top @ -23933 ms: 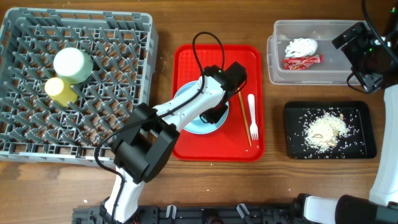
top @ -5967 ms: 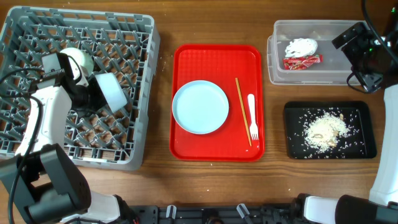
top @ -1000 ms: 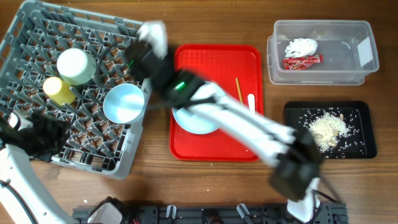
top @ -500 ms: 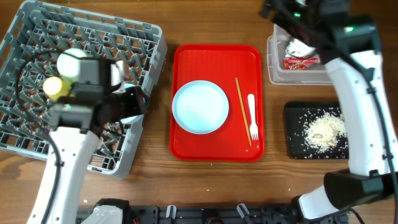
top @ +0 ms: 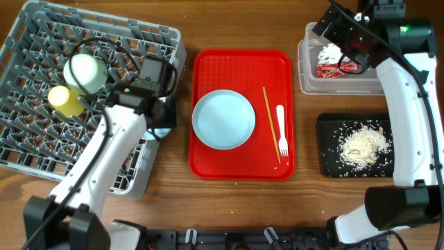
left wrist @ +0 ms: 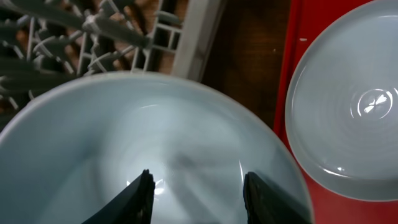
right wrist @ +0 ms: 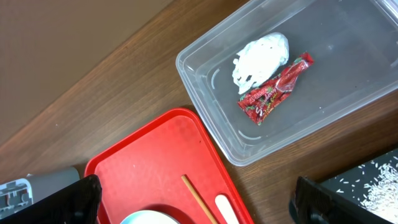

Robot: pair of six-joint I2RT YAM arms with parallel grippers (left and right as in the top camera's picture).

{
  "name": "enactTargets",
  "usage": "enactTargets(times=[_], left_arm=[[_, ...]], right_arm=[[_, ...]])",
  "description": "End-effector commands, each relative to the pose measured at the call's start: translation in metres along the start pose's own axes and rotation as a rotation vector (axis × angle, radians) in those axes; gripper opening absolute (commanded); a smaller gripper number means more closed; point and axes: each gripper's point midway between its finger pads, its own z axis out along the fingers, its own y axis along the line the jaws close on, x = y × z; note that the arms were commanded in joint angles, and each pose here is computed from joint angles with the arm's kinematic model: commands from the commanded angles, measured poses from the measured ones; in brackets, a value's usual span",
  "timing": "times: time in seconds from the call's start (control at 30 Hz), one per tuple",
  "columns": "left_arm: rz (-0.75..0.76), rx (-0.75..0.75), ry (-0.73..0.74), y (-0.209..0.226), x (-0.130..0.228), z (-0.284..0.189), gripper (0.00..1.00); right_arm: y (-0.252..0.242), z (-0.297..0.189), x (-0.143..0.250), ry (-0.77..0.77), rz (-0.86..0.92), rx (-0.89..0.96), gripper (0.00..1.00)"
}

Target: Sort waste into correct bins and load items into the dishwasher rack

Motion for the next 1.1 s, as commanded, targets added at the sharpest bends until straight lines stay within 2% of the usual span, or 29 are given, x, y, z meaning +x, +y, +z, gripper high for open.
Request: enactTargets(times=[0.0, 0.1, 0.13, 0.3, 0.43, 0.53, 0.7, 0.8, 0.9, 0.97, 1.07], left_arm=[[0.06, -0.015, 0.014, -0.005, 0.001, 0.009, 0.49], [0.037, -0.073, -0.007, 0.008, -0.005, 0.01, 0.53], [0.021, -0.083, -0.015, 0.012, -0.007, 0.011, 0.57], [-0.137, -0.118, 0.02, 0.047, -0.01, 0.024, 0.57], [-0.319, -0.149, 0.084, 0.081, -0.003, 0.042, 0.56], [-0.39, -0.122, 0.09, 0.089, -0.003, 0.042, 0.62], [-0.478, -0.067, 0.035, 0.097, -0.013, 0.016, 0.65], [-0.487, 0.061, -0.034, 0.082, -0.027, -0.011, 0.7], [-0.415, 0.243, -0.127, 0.056, -0.038, -0.048, 0.79], [-0.361, 0.258, -0.155, 0.051, -0.037, -0.058, 0.88], [-0.326, 0.255, -0.121, 0.044, -0.031, -0.051, 0.87]], right_arm=[[-0.005, 0.008, 0.0, 0.0, 0.003, 0.03, 1.0], [-0.005, 0.008, 0.0, 0.0, 0.003, 0.03, 1.0], [-0.005, 0.008, 0.0, 0.0, 0.003, 0.03, 1.0], [-0.005, 0.008, 0.0, 0.0, 0.003, 0.03, 0.99], [-0.005, 0.008, 0.0, 0.0, 0.003, 0.03, 1.0], [-0.005, 0.008, 0.0, 0.0, 0.003, 0.03, 1.0], [-0.005, 0.008, 0.0, 0.0, 0.003, 0.03, 1.0], [-0.005, 0.008, 0.0, 0.0, 0.003, 0.03, 1.0], [-0.005, 0.008, 0.0, 0.0, 0.003, 0.03, 1.0], [-0.005, 0.008, 0.0, 0.0, 0.003, 0.03, 1.0], [-0.005, 0.008, 0.0, 0.0, 0.003, 0.03, 1.0]])
